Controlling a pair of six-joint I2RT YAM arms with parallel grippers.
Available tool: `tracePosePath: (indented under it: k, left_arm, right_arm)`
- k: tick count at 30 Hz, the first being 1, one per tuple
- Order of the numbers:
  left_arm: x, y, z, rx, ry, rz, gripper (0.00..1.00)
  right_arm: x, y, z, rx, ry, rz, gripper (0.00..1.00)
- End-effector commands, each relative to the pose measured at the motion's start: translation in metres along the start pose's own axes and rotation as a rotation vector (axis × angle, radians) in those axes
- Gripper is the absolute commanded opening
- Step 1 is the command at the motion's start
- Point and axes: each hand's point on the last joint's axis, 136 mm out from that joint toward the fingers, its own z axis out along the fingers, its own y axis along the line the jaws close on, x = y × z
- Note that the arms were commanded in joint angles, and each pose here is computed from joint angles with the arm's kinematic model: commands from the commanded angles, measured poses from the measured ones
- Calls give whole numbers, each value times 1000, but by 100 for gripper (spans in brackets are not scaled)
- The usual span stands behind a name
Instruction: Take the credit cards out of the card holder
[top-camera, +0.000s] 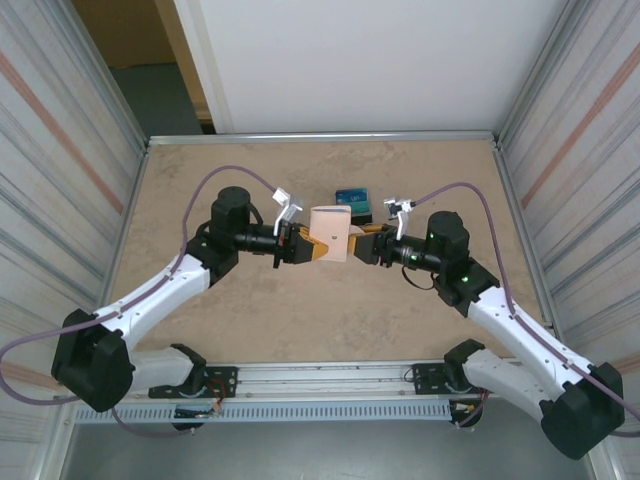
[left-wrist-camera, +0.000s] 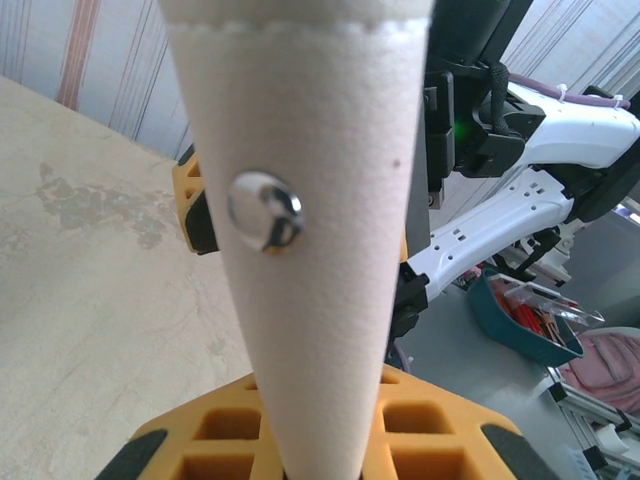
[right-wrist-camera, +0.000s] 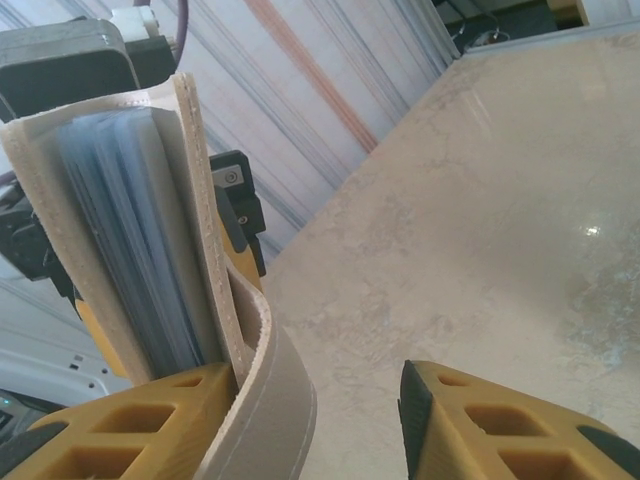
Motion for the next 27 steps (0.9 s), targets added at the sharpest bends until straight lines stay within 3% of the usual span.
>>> tracePosePath:
  k: [1,5,11,16,18,21,27]
  left_arm:
    - [-10,-15,1,57,-14,56,1]
    - [-9,-17,1,68,-7,58,2]
    - [-5,-6,4,35,-7,41,5]
    - [-2,8,7,-3,1,2,11]
    - [0,13,7,-27,4,-12,13]
    - [4,22,4,-75,4,-29,24]
    - [17,46,5,-174,31,-95,59]
  right_arm:
    - [0,12,4,-53,15,-6,45]
    - [1,15,9,-75,23,-13,38]
    - [3,33,12,-154,43,-42,37]
    - [3,37,14,-147,53,-56,9]
    - [3,34,15,-114,50,-55,4]
    - [2,23,13,-46,33,-40,0]
    - [-2,-3,6,127,3,-8,0]
